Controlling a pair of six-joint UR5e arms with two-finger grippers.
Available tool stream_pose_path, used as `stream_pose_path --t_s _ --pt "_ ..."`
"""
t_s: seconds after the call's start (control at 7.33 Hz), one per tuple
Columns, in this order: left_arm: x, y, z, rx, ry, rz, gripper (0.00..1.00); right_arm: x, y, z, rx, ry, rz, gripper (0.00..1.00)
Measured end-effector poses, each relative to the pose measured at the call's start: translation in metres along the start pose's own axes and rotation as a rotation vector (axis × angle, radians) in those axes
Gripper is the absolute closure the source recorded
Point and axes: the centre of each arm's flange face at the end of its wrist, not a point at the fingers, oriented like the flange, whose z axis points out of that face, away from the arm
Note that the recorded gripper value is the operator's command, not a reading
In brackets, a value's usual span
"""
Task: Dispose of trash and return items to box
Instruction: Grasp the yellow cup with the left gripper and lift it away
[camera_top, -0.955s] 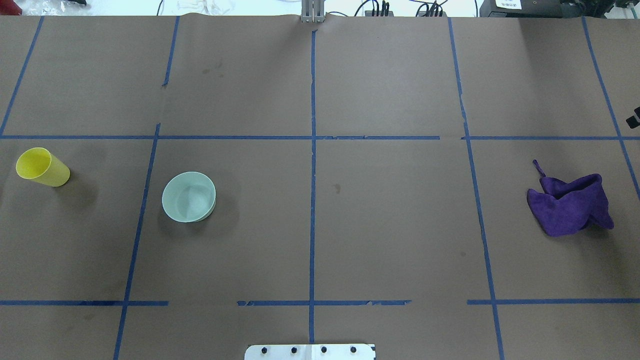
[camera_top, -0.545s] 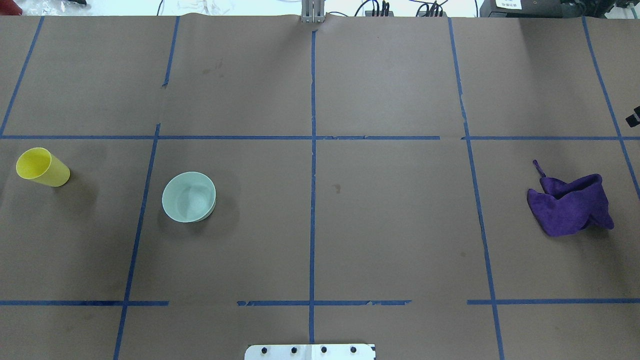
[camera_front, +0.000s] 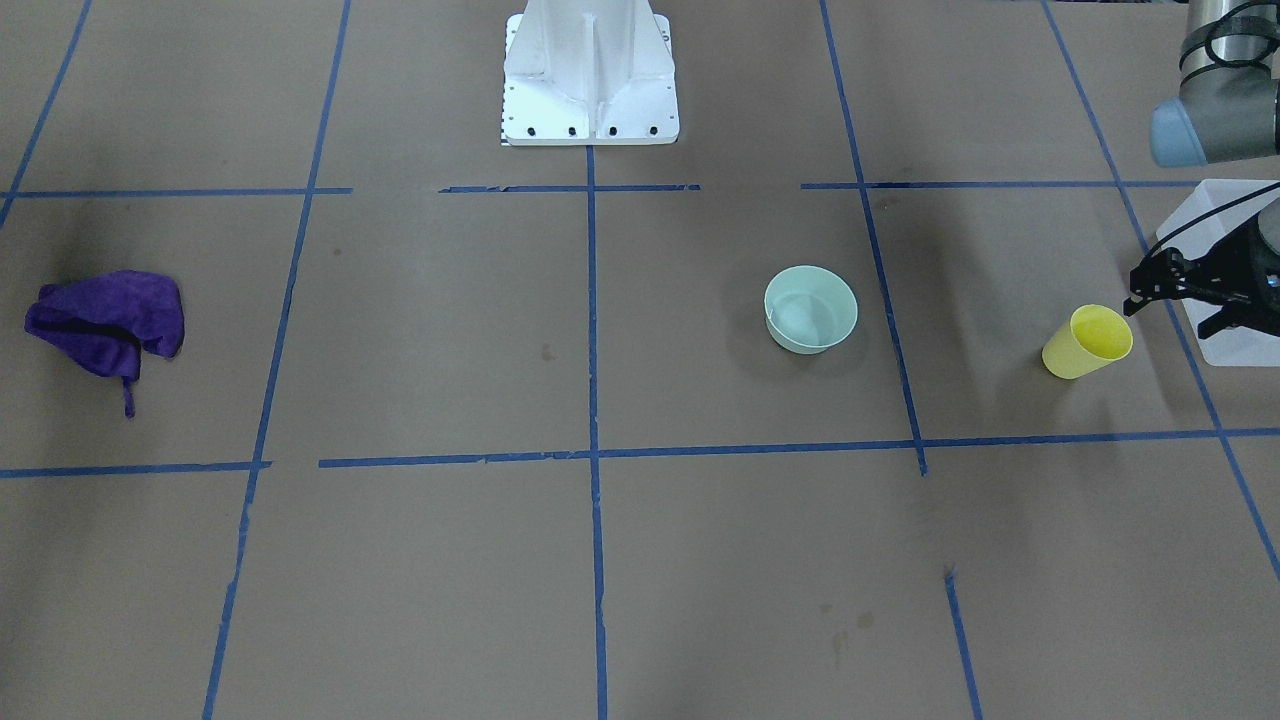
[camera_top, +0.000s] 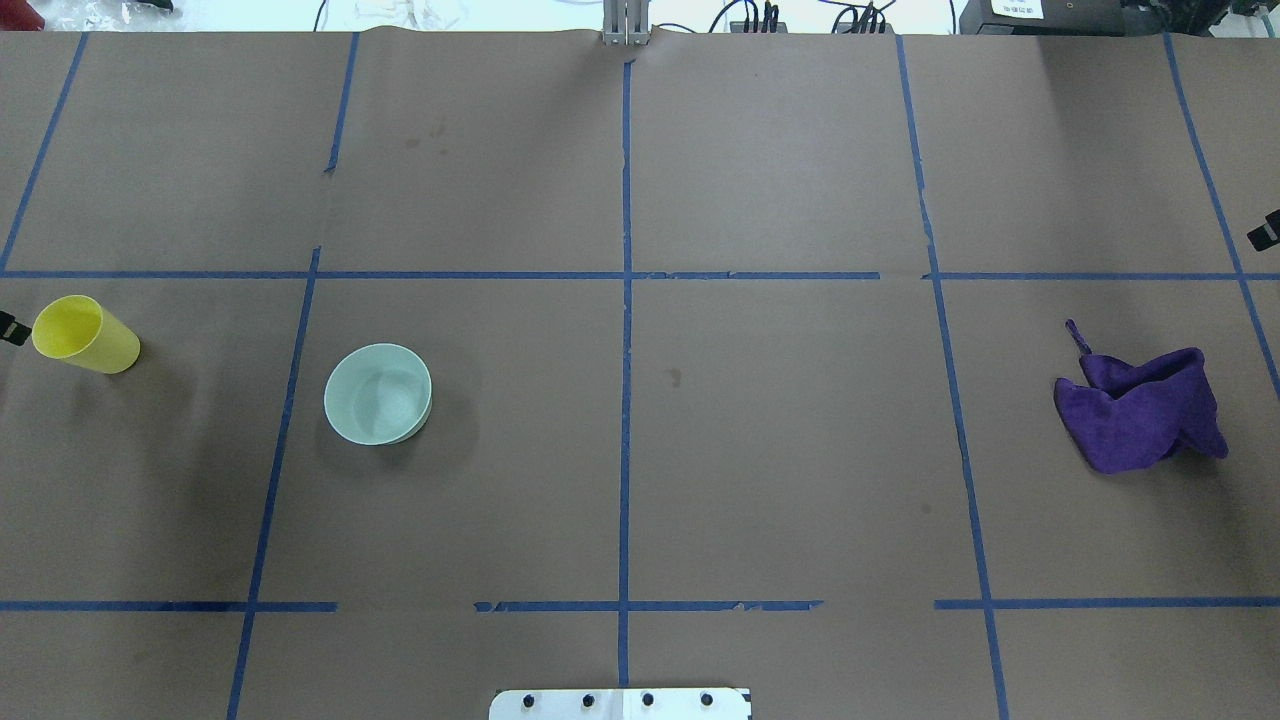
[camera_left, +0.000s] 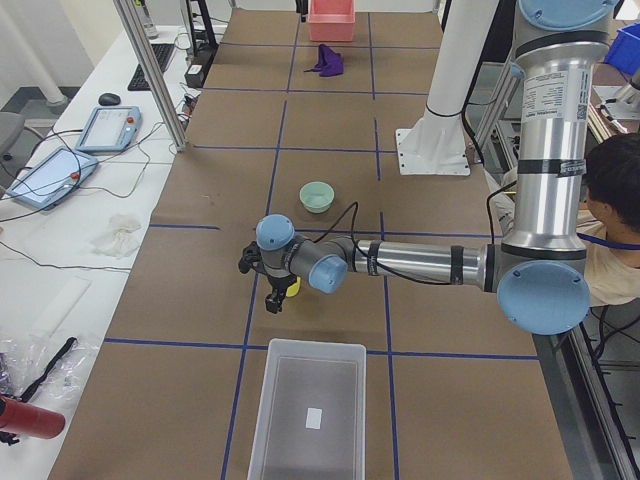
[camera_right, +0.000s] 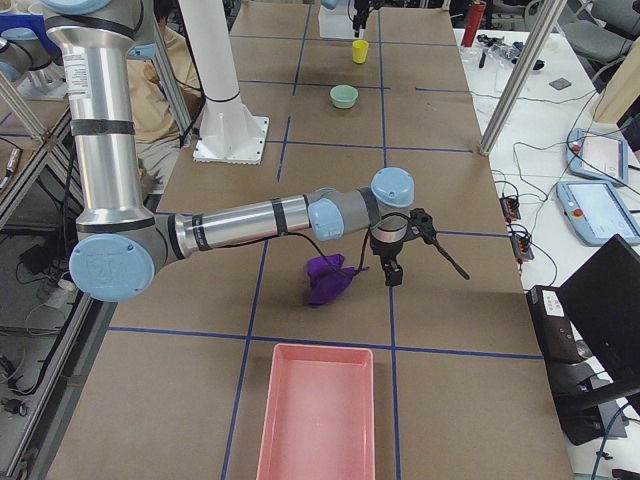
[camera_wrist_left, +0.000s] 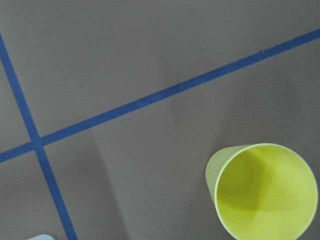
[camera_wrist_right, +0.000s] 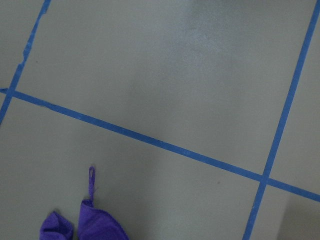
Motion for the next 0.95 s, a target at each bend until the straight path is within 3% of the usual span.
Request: stream_pose_path --t_s 0.68,0.82,0.95 --pt "0.010 -0.028 0.016 -0.009 0.009 -0.009 0.03 0.002 0.001 0.003 -0.007 -0.009 0.006 0.00" --pt "0.013 -0.029 0.025 -0.022 0.012 -0.003 0.46 0.002 0.001 0.003 -0.006 -0.009 0.007 0.00" --pt "0.021 -0.030 0.037 -0.041 0.017 -0.004 0.99 0.003 0.001 0.004 -0.008 -0.010 0.008 0.00"
